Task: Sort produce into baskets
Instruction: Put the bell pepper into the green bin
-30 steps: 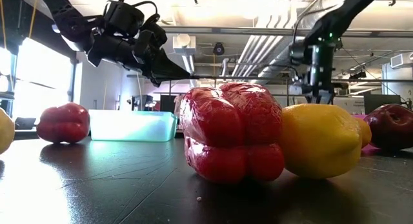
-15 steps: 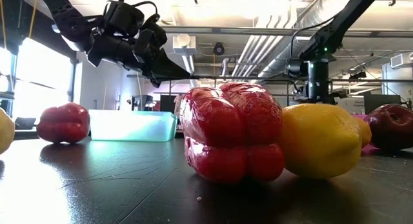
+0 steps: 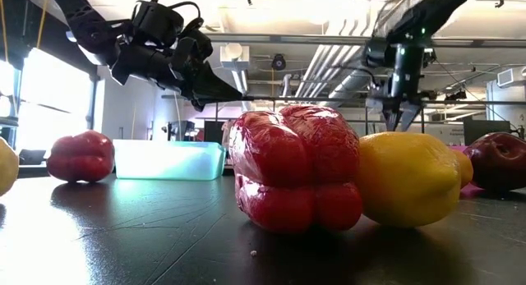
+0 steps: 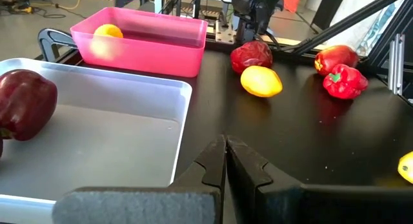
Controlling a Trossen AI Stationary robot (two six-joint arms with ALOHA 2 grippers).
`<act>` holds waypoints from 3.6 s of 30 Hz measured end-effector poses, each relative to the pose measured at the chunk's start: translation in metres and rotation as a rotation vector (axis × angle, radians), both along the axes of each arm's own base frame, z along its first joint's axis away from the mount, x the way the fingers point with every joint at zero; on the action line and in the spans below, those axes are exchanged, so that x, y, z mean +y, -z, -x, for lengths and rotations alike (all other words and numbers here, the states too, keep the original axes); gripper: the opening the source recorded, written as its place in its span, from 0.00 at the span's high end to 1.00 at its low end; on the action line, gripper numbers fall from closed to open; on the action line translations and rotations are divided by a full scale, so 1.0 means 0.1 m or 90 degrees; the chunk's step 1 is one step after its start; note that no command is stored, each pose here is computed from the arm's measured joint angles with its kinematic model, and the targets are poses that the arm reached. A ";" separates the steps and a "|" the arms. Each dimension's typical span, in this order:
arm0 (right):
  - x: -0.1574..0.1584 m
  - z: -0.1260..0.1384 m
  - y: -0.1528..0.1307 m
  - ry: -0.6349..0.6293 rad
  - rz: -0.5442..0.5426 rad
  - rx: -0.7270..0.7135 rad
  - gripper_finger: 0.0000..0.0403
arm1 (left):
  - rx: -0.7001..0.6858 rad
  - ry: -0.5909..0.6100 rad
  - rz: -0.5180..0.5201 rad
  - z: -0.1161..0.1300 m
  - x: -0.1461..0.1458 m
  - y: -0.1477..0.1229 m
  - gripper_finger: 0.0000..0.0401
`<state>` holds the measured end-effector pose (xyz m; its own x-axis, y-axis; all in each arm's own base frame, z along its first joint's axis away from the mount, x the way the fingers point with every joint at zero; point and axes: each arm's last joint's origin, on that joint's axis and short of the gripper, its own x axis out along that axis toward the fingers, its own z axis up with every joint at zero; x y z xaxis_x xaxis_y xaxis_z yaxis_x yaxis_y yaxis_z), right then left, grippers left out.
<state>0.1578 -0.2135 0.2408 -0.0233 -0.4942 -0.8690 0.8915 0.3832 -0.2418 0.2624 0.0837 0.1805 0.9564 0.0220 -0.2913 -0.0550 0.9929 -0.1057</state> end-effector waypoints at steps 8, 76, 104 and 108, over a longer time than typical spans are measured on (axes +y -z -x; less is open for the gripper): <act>0.78 -0.34 -0.17 -0.113 -0.042 -0.018 0.88 | 0.000 0.000 0.000 0.00 0.00 0.00 1.00; 3.98 -0.45 0.65 0.041 -0.406 0.056 0.13 | -0.004 0.009 -0.027 0.00 0.00 -0.01 1.00; 2.74 -1.17 0.24 -0.341 -0.131 -0.152 0.39 | -0.080 0.019 -0.002 0.08 0.27 -0.11 1.00; 2.31 -1.38 0.25 -0.461 -0.054 -0.197 0.39 | -0.084 0.027 0.020 0.13 0.36 -0.12 1.00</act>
<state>0.2961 0.0178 0.2159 0.5269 -0.2261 -0.8193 0.4358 0.8995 0.0320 0.2490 0.1196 0.1922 0.9863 -0.0263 -0.1626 0.0031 0.9900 -0.1408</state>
